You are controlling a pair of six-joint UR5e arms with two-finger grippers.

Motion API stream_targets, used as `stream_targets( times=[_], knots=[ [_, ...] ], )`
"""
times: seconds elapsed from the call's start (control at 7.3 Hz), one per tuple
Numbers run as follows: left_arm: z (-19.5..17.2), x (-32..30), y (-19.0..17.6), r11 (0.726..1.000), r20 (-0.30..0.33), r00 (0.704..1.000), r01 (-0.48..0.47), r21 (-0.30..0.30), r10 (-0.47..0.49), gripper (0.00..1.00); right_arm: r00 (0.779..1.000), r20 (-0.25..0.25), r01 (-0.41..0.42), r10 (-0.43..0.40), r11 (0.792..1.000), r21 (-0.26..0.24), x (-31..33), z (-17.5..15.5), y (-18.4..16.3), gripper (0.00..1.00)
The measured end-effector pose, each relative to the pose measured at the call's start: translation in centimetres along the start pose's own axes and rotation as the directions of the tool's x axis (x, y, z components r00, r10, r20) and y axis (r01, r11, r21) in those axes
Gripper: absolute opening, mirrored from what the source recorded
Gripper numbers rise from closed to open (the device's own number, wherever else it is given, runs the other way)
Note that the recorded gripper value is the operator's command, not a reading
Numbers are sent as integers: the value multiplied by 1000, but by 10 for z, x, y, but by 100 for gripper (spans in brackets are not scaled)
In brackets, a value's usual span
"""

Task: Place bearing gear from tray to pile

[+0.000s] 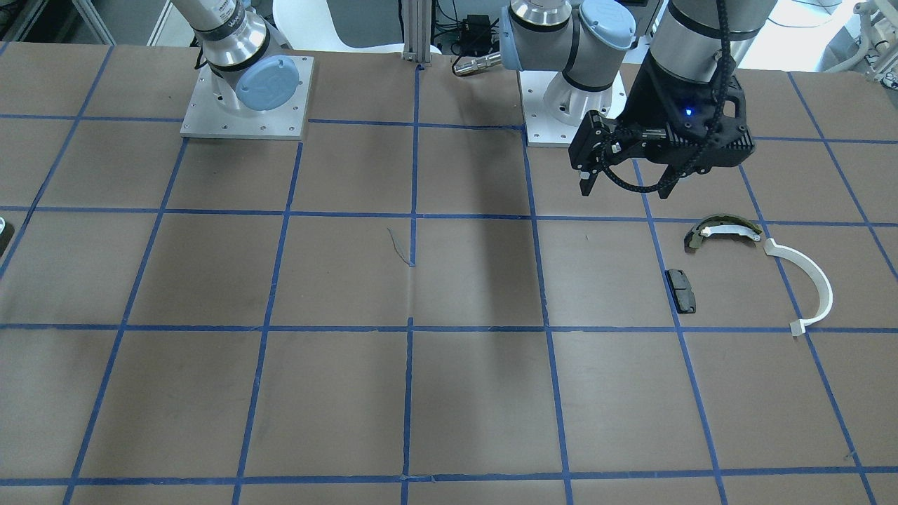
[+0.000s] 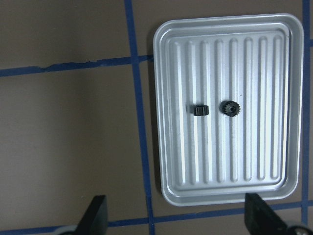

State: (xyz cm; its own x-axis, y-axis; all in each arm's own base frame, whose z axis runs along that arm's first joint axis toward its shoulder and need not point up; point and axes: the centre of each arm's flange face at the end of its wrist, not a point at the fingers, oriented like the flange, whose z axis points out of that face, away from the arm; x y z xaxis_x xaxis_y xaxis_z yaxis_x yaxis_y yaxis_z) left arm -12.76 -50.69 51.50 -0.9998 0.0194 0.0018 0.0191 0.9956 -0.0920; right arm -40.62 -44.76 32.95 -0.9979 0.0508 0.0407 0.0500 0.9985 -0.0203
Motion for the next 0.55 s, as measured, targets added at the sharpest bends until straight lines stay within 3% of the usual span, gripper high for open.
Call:
stream_targets(
  times=[0.27, 0.55],
  knots=[
    [1, 0, 0, 1000, -1, 1000, 0, -1, 0, 100, 999, -3, 45, -45, 999, 0, 17, 28, -4, 100],
    [1, 1, 0, 1000, -1, 1000, -1, -2, 1, 100, 1000, -6, 30, -30, 1000, 3, 35, 55, -6, 99]
  ],
)
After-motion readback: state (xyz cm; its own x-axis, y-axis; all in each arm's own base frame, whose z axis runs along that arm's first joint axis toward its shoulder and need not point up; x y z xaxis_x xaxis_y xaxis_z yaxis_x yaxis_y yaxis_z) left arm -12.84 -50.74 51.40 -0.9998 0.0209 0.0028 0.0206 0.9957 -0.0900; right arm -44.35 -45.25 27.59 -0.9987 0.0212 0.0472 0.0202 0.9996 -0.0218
